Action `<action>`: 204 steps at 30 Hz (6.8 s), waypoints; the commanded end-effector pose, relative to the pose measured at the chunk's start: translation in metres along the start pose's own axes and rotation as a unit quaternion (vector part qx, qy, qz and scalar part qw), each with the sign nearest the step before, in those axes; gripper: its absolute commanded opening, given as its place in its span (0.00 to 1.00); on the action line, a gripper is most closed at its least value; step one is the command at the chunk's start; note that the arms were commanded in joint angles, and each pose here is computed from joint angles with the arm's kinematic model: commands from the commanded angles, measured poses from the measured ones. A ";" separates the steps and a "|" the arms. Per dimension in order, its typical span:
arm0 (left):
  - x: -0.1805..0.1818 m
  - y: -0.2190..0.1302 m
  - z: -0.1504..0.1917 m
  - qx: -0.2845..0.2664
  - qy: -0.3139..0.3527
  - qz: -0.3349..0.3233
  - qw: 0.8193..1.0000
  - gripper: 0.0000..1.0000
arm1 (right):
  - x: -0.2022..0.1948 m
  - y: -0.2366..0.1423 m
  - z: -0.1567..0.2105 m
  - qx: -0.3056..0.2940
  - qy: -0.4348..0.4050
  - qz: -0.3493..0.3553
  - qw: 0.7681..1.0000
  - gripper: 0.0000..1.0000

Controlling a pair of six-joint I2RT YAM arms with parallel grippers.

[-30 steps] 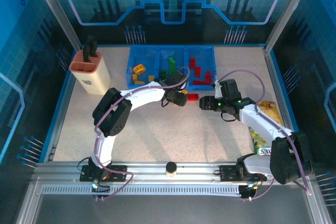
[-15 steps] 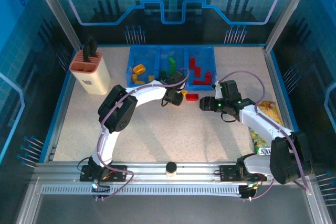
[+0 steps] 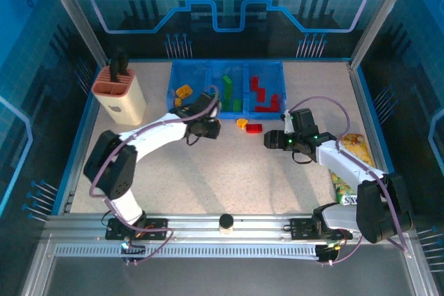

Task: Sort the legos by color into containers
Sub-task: Pick up the lego from the center of the table, then place the lego in the container, then pick up the lego from the center of the table, then place the lego in the container, then move the lego to the center of the table.

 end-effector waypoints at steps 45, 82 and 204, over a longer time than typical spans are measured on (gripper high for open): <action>-0.068 0.032 -0.025 -0.004 0.047 0.038 0.998 0.74 | -0.003 -0.014 0.019 -0.009 0.031 -0.028 0.999 0.70; -0.070 0.125 -0.067 0.046 0.042 0.006 0.998 0.64 | -0.015 -0.014 0.016 -0.008 0.047 -0.027 0.999 0.68; 0.053 -0.119 0.098 -0.150 -0.155 -0.039 0.976 0.69 | 0.018 0.090 -0.019 0.041 0.102 0.168 0.980 0.46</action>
Point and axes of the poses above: each hand's point on the last joint's axis, 136 mm out from that joint toward the fingers, its own y axis out along the fingers, its own x axis along the line the jaws close on, z = x × y, the point moved 9 cm from there along -y, back along the fingers, and after that the axes turned 6 degrees about y, right-handed, at the moved point
